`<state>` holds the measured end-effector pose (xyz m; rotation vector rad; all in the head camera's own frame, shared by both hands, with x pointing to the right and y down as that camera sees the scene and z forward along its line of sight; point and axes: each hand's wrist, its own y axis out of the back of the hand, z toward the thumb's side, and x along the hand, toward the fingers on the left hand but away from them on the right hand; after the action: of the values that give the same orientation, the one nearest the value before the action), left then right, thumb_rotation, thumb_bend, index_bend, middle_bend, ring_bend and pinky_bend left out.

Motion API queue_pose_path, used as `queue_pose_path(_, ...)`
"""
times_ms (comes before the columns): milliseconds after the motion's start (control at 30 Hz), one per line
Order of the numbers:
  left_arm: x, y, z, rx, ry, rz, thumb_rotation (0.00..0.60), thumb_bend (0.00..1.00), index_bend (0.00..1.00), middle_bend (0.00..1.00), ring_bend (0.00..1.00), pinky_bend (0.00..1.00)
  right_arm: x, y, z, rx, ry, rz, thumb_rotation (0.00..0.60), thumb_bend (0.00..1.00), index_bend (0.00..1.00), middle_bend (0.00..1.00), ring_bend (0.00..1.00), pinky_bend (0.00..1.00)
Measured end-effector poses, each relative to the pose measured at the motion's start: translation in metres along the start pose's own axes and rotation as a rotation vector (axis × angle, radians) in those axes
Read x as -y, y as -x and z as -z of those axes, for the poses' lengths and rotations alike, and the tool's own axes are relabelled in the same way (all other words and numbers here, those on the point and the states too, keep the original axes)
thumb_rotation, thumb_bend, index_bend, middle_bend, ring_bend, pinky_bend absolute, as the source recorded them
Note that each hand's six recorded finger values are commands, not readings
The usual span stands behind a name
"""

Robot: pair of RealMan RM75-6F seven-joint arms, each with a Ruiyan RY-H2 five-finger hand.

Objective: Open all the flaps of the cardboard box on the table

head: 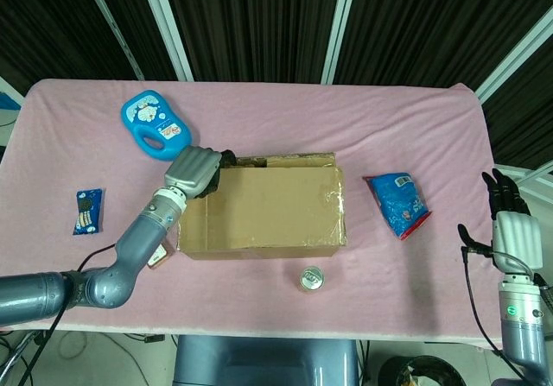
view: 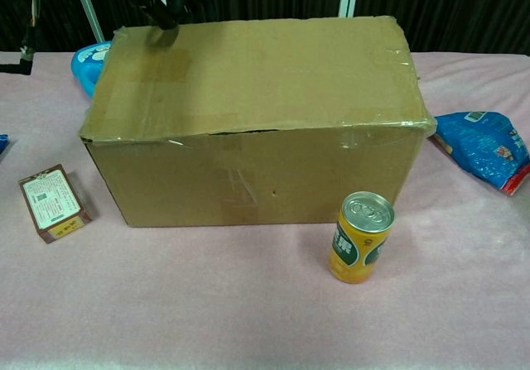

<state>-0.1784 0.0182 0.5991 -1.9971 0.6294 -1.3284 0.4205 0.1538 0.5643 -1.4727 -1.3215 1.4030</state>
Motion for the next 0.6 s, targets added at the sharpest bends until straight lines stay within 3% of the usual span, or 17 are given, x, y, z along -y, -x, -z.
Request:
queue_pose_path(300,-0.025,0.03,-0.026,0.092,0.142,-0.024,0.6,0.93,0.32,0.48,0.37,0.48,0.002,0.0,0.002,0.008,0.003,-0.005,0.6,0.35,0.0,0.0,0.0,0.22)
queue_pose_path(600,-0.039,0.075,-0.06,0.233,0.244,-0.003,0.6,0.93,0.32,0.48,0.37,0.48,0.004,-0.001,0.003,0.015,0.011,-0.012,0.6,0.35,0.0,0.0,0.0,0.22)
